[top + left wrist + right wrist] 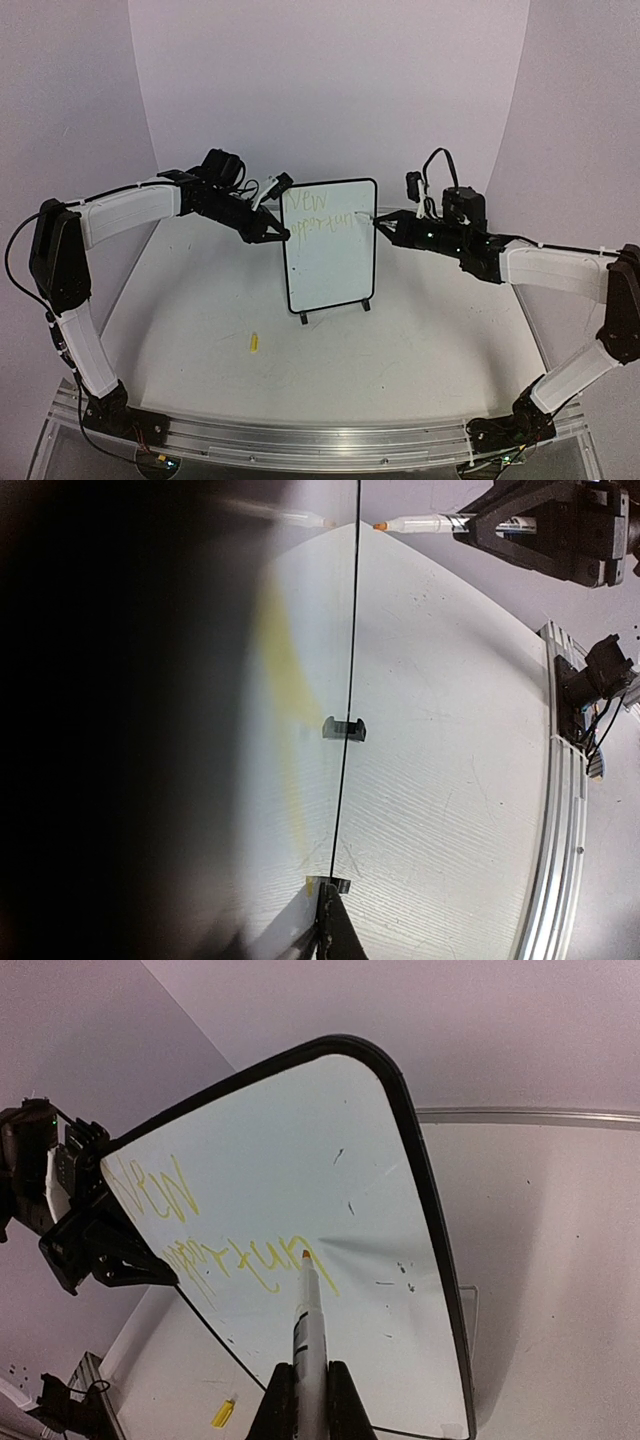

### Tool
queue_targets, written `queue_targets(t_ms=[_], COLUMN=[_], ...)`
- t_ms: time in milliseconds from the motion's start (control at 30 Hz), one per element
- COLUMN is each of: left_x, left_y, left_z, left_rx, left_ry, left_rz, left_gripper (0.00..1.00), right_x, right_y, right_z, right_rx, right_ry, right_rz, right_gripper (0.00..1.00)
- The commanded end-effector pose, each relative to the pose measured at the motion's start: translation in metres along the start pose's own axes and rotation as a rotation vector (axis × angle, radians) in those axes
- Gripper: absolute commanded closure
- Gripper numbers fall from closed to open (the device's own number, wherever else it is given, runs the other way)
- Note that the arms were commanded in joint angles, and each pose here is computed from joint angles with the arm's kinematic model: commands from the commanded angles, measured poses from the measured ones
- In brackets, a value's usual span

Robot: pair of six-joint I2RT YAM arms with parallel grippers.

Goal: Write a sentence on the whiteboard

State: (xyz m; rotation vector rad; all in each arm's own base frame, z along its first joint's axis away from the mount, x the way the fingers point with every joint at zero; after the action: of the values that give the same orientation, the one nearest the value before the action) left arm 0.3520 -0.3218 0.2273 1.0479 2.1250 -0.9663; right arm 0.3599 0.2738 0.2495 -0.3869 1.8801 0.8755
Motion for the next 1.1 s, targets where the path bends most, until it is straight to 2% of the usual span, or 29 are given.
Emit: queue_targets(t_ms=[0,333,667,1067], left_x=[0.018,0.017,0.019,0.022], left_y=[0.008,0.007,0.008,0.010], left_z=[-0.004,-0.005,-0.002,0.001], left_rx=[-0.085,-0.080,-0.077,-0.076], left_ry=[0.073,0.070,0.075,0.083], left_rz=[0.003,0.004,-0.002,-0.008], left_gripper=[1.00,1.00,1.00,1.00], right_x=[-0.022,-0.010,0.021,-0.008], right_y=[-0.001,-0.013,-0.024,0.013], right_z=[0.007,0.013,0.010,-0.008], right_rx=[0.019,0.062,0.085,-0.062], right_ry=[-0.057,-0.035,0.014,-0.060], right_rz=[-0.007,0.021,0.074,0.023], right_gripper=[1.00,1.00,1.00,1.00])
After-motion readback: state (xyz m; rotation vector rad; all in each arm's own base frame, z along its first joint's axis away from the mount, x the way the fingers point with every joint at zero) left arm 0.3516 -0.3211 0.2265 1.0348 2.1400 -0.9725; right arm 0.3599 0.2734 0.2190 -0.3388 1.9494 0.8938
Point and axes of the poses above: each gripper's point midway between its finger pads, its own z axis out along the fingers, its own y axis along the line the jaws close on, x = y × z, the point moved 2 cm from there along -z, back along the fingers, and after that the axes turned 8 degrees about -z, right-handed, at the moved point
